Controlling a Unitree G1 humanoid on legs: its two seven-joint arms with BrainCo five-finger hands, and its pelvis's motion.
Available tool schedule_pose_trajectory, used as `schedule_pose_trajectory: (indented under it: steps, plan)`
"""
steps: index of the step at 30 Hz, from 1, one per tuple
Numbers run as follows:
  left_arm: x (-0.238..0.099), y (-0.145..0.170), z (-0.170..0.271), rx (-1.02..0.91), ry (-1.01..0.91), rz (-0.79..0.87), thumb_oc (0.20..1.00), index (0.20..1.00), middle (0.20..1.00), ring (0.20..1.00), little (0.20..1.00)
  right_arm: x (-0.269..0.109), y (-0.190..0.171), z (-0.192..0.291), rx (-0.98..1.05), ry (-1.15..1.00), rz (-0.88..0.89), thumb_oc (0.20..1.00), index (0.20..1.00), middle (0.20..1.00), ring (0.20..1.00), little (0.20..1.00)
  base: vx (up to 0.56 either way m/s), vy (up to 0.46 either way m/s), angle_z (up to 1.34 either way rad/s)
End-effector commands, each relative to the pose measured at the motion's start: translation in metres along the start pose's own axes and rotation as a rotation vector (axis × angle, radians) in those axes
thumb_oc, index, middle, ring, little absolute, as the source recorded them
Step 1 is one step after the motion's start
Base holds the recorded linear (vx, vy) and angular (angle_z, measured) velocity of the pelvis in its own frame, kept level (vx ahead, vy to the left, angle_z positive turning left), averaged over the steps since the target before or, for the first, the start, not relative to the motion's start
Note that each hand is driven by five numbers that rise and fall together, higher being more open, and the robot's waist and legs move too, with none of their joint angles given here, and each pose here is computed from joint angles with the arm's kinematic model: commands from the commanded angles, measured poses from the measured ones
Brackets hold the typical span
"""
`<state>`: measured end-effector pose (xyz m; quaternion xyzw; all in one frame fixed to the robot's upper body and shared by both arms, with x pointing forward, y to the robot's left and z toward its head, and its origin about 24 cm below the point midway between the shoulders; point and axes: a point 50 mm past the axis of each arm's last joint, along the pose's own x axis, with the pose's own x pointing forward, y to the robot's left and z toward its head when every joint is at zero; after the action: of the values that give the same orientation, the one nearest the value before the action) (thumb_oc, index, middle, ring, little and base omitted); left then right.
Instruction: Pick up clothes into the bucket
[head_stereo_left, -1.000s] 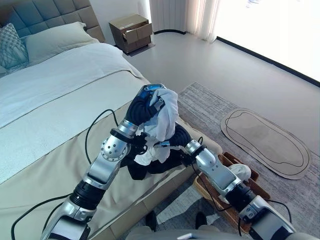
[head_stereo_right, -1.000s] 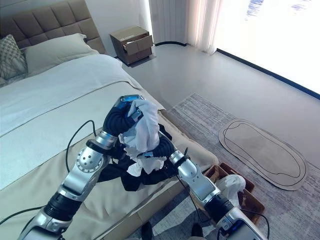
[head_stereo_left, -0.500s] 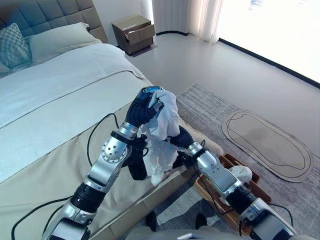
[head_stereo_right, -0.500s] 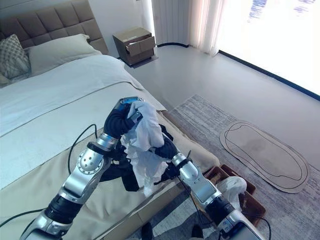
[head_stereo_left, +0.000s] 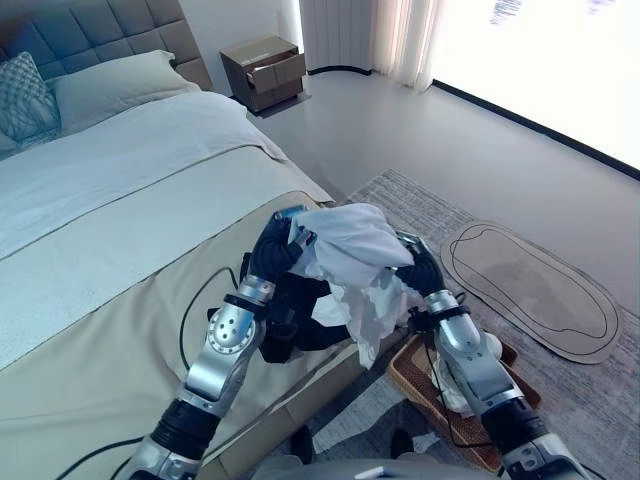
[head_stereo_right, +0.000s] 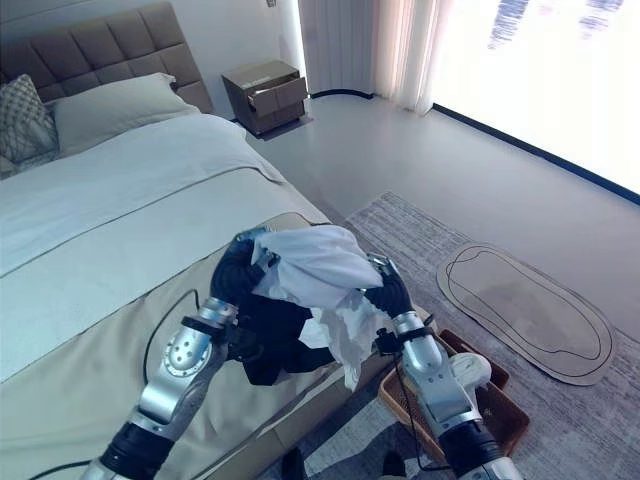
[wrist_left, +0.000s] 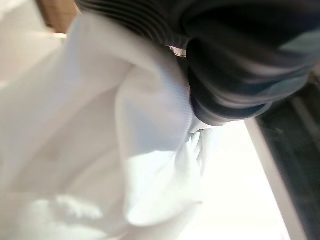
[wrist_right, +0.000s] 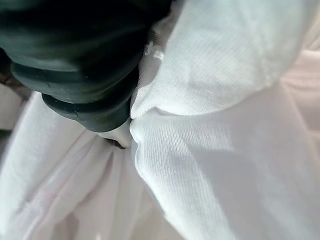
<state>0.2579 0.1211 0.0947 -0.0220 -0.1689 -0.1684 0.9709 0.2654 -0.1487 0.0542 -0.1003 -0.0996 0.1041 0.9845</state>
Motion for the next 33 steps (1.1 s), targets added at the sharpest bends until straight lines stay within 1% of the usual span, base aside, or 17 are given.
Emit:
schedule_pose_trajectory:
  steps: [1,3,6,7,8,10,11,13,14,15,17,18,20,26,32,33]
  plan:
    - [-0.012,0.048,0.000,0.084,-0.026,0.185,1.000,1.000,1.000,1.000,1.000,-0.015,-0.089,0.018,-0.009,-0.106,-0.470,0.200,0.200,0.200,0.200,0.200,0.00,0.000,0.00]
    - [-0.021,0.050,-0.015,0.083,0.049,0.184,1.000,1.000,1.000,1.000,1.000,-0.021,-0.103,0.021,0.006,-0.131,-0.546,0.200,0.200,0.200,0.200,0.200,0.00,-0.004,-0.03]
    - [-0.030,0.049,-0.026,0.068,0.099,0.187,1.000,1.000,1.000,1.000,1.000,-0.026,-0.111,0.022,0.020,-0.145,-0.595,0.200,0.200,0.200,0.200,0.200,-0.01,-0.011,-0.11]
    - [-0.041,0.052,-0.037,0.051,0.158,0.202,1.000,1.000,1.000,1.000,1.000,-0.034,-0.124,0.021,-0.004,-0.142,-0.655,0.200,0.200,0.200,0.200,0.200,0.00,0.000,0.00]
    - [-0.042,0.052,-0.037,0.051,0.159,0.201,1.000,1.000,1.000,1.000,1.000,-0.035,-0.124,0.021,-0.005,-0.141,-0.655,0.200,0.200,0.200,0.200,0.200,-0.05,-0.016,-0.01]
    - [-0.054,0.054,-0.046,0.004,0.205,0.231,1.000,1.000,1.000,1.000,1.000,-0.044,-0.139,0.022,-0.028,-0.143,-0.728,0.200,0.200,0.200,0.200,0.200,0.00,0.000,0.00]
    - [-0.054,0.054,-0.047,0.004,0.206,0.231,1.000,1.000,1.000,1.000,1.000,-0.044,-0.139,0.022,-0.028,-0.142,-0.728,0.200,0.200,0.200,0.200,0.200,0.03,-0.015,-0.04]
    - [-0.066,0.055,-0.051,-0.020,0.238,0.239,1.000,1.000,1.000,1.000,1.000,-0.057,-0.156,0.024,-0.046,-0.146,-0.816,0.200,0.200,0.200,0.200,0.200,0.01,-0.016,-0.04]
    - [-0.066,0.055,-0.051,-0.021,0.239,0.239,1.000,1.000,1.000,1.000,1.000,-0.057,-0.156,0.023,-0.046,-0.146,-0.816,0.200,0.200,0.200,0.200,0.200,0.00,0.000,0.00]
    - [-0.072,0.056,-0.053,-0.043,0.253,0.252,1.000,1.000,1.000,1.000,1.000,-0.063,-0.166,0.027,-0.053,-0.163,-0.870,0.200,0.200,0.200,0.200,0.200,-0.05,-0.015,-0.06]
    - [-0.076,0.057,-0.054,-0.056,0.260,0.262,1.000,1.000,1.000,1.000,1.000,-0.066,-0.172,0.030,-0.066,-0.173,-0.890,0.200,0.200,0.200,0.200,0.200,-0.01,-0.016,-0.10]
    - [-0.082,0.058,-0.058,-0.070,0.281,0.281,1.000,1.000,1.000,1.000,1.000,-0.071,-0.181,0.036,-0.083,-0.198,-0.932,0.200,0.200,0.200,0.200,0.200,-0.01,-0.017,-0.09]
    - [-0.084,0.059,-0.058,-0.072,0.282,0.292,1.000,1.000,1.000,1.000,1.000,-0.077,-0.189,0.041,-0.108,-0.212,-0.967,0.200,0.200,0.200,0.200,0.200,-0.03,-0.019,-0.10]
    - [-0.082,0.061,-0.055,-0.063,0.264,0.303,1.000,1.000,1.000,1.000,1.000,-0.081,-0.195,0.052,-0.112,-0.269,-0.992,0.200,0.200,0.200,0.200,0.200,0.00,-0.013,-0.12]
    - [-0.077,0.065,-0.051,-0.059,0.225,0.331,1.000,1.000,1.000,1.000,1.000,-0.082,-0.186,0.041,-0.089,-0.222,-0.953,0.200,0.200,0.200,0.200,0.200,-0.02,-0.019,-0.07]
    - [-0.073,0.067,-0.045,-0.047,0.194,0.337,1.000,1.000,1.000,1.000,1.000,-0.082,-0.183,0.035,-0.096,-0.184,-0.940,0.200,0.200,0.200,0.200,0.200,-0.04,-0.007,-0.05]
